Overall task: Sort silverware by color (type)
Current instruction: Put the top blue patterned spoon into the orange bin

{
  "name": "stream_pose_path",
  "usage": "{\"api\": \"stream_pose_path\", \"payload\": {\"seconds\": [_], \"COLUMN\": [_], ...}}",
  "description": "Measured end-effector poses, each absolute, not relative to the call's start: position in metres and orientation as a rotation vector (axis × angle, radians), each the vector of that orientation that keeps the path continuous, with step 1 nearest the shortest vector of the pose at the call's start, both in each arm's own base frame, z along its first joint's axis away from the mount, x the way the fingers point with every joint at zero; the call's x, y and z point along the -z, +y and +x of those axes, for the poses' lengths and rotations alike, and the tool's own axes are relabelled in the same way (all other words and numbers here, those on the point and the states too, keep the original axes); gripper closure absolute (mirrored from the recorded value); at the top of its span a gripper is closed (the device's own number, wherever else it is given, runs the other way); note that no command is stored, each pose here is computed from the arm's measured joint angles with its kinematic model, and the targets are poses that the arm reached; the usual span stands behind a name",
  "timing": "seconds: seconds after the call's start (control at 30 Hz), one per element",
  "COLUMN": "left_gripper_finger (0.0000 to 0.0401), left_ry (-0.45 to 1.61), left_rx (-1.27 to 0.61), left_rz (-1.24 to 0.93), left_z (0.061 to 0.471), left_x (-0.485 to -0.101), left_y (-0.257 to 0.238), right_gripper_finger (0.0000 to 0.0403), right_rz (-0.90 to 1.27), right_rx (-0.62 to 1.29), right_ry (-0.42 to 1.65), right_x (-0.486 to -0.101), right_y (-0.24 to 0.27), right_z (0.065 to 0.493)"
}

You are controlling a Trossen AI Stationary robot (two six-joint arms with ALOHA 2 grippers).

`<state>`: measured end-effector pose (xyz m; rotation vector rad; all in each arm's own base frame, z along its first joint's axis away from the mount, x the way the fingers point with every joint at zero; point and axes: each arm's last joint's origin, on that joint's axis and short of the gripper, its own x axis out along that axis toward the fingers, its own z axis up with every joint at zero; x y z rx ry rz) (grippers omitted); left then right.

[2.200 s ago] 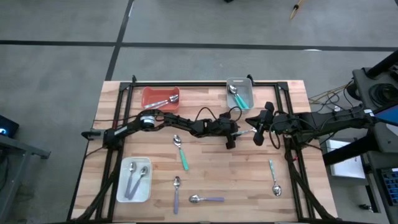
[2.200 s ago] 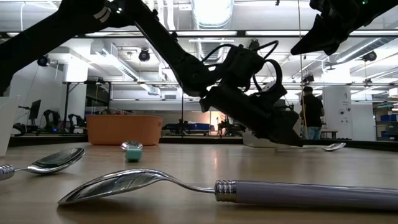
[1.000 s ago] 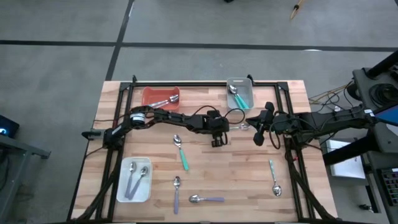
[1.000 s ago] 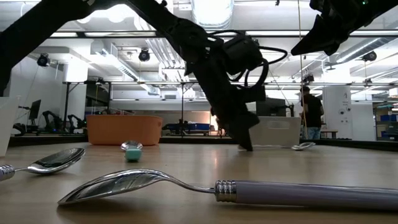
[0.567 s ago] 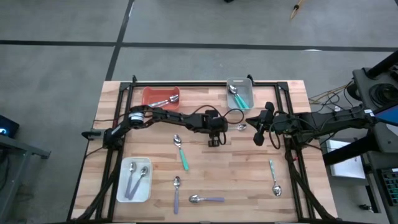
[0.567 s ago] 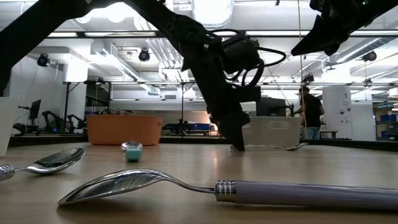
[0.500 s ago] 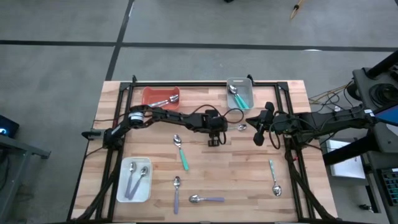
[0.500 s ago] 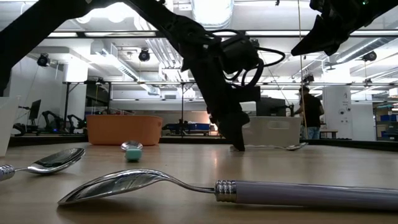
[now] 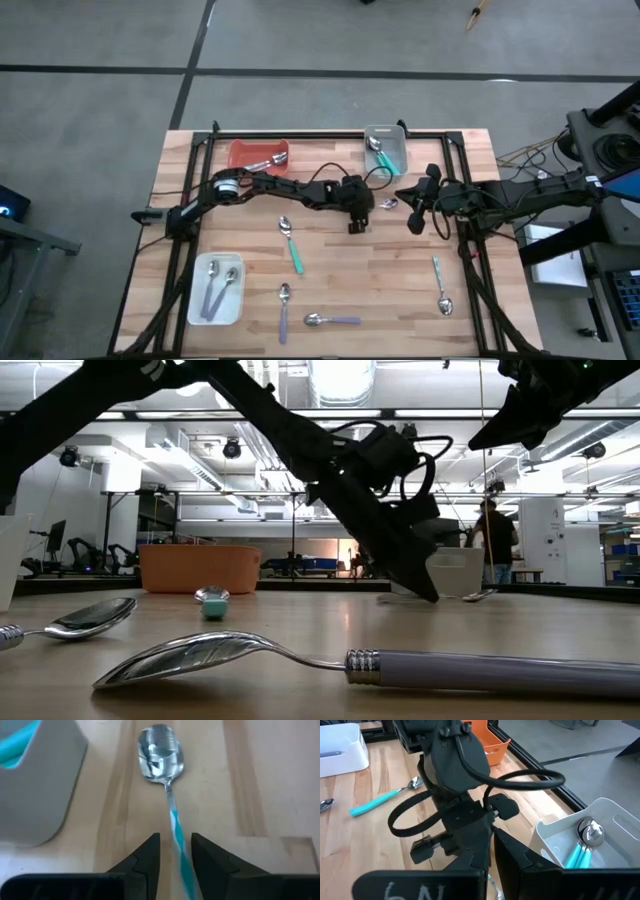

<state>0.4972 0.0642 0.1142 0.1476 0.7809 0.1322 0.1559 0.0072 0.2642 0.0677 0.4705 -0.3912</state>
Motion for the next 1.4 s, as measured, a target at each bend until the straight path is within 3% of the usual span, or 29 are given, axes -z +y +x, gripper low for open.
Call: {"api": "stream_pose_path", "payload": {"seconds": [0.23,0.33,0.47,0.7,0.83,1.2,1.4], "left_gripper_finger": [0.0312,0.0332,0.0387,0.0395,0.0397,0.0399,0.0398], "left_ry": [0.792,0.802,0.82,0.873,0.963,1.08,1.128], "left_rx": [-0.151,-0.15,-0.144,-0.15,-0.131,-0.11,-0.133], "left_rz": [0.123,0.123,0.122,0.124,0.162,0.313,0.347], "left_z": [0.499,0.498,0.497,0.489,0.473,0.398,0.349], "left_x": [-0.103,-0.102,-0.102,-0.116,-0.145,-0.271,-0.302], "left_y": [0.069,0.068,0.067,0.068,0.066,0.072,0.098], "right_gripper_finger": [0.0385,0.0385,0.0385,0.0385,0.0385,0.0385,0.0385], "right_rz": [0.067,0.067,0.066,0.065,0.063,0.092,0.121], "right_rx": [0.391,0.391,0.391,0.392,0.392,0.401,0.456], "right_ry": [0.473,0.473,0.474,0.479,0.484,0.463,0.35], "right_x": [-0.264,-0.264,-0.264,-0.263,-0.262,-0.263,-0.27], "right_y": [0.007,0.007,0.007,0.007,0.007,0.007,0.004], "right_z": [0.156,0.156,0.156,0.156,0.155,0.156,0.17]}}
